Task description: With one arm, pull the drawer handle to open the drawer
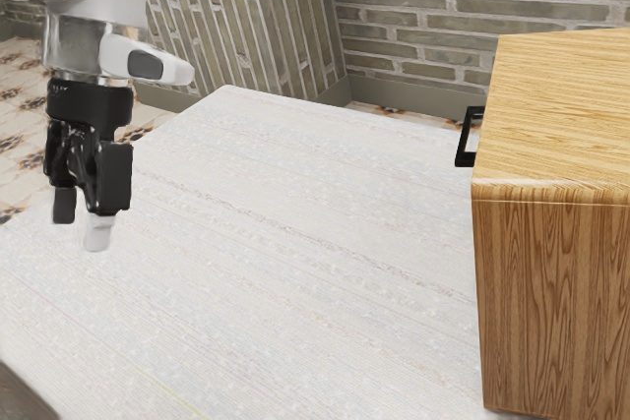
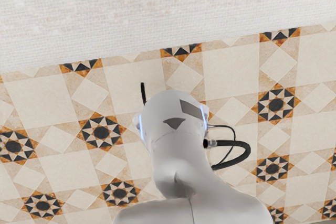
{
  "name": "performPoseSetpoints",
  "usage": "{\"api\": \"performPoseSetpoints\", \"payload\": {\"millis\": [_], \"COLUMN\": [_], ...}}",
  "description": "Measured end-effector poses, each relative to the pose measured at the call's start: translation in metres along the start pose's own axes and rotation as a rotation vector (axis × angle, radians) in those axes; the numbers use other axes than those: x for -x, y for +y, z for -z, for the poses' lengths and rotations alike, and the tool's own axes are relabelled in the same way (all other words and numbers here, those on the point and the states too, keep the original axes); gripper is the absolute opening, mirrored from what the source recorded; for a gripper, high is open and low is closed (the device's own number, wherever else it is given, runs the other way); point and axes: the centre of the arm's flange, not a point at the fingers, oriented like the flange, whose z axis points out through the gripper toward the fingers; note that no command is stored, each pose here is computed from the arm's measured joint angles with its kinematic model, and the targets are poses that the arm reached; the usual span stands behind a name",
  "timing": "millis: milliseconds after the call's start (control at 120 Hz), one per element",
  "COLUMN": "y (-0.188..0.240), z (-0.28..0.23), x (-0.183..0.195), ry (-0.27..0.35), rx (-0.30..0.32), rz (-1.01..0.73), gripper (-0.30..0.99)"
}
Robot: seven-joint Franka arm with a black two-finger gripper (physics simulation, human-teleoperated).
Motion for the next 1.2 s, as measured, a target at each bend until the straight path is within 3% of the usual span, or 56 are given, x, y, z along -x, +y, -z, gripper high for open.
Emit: {"api": "performPoseSetpoints", "payload": {"millis": [142, 250, 333, 467, 558, 667, 742, 892, 1000, 1067, 1125, 1200], "y": [-0.038, -0.06, -0.061, -0.023, 0.023, 0.083, 0.098, 0.034, -0.027, -0.054, -0.053, -0.012], "z": [0.013, 0.025, 0.032, 0.051, 0.057, 0.056, 0.062, 0.083, 0.084, 0.082, 0.081, 0.085], "x": [-0.031, -0.032, -0.035, -0.03, -0.065, -0.105, -0.109, -0.091, -0.1, -0.11, -0.122, -0.135], "ry": [0.227, 0.333, 0.392, 0.489, 0.528, 0.664, 0.746, 0.795, 0.83, 0.839, 0.839, 0.829], "rx": [-0.041, -0.079, -0.104, -0.219, -0.302, -0.248, -0.271, -0.524, -0.646, -0.72, -0.779, -0.86], "rz": [-0.055, -0.09, -0.216, -0.57, -0.873, -1.304, -1.504, -1.674, -1.761, -1.815, -1.901, -2.062], "gripper": [0.69, 0.69, 0.69, 0.69, 0.69, 0.69, 0.69, 0.69, 0.67, 0.59, 0.52, 0.46]}}
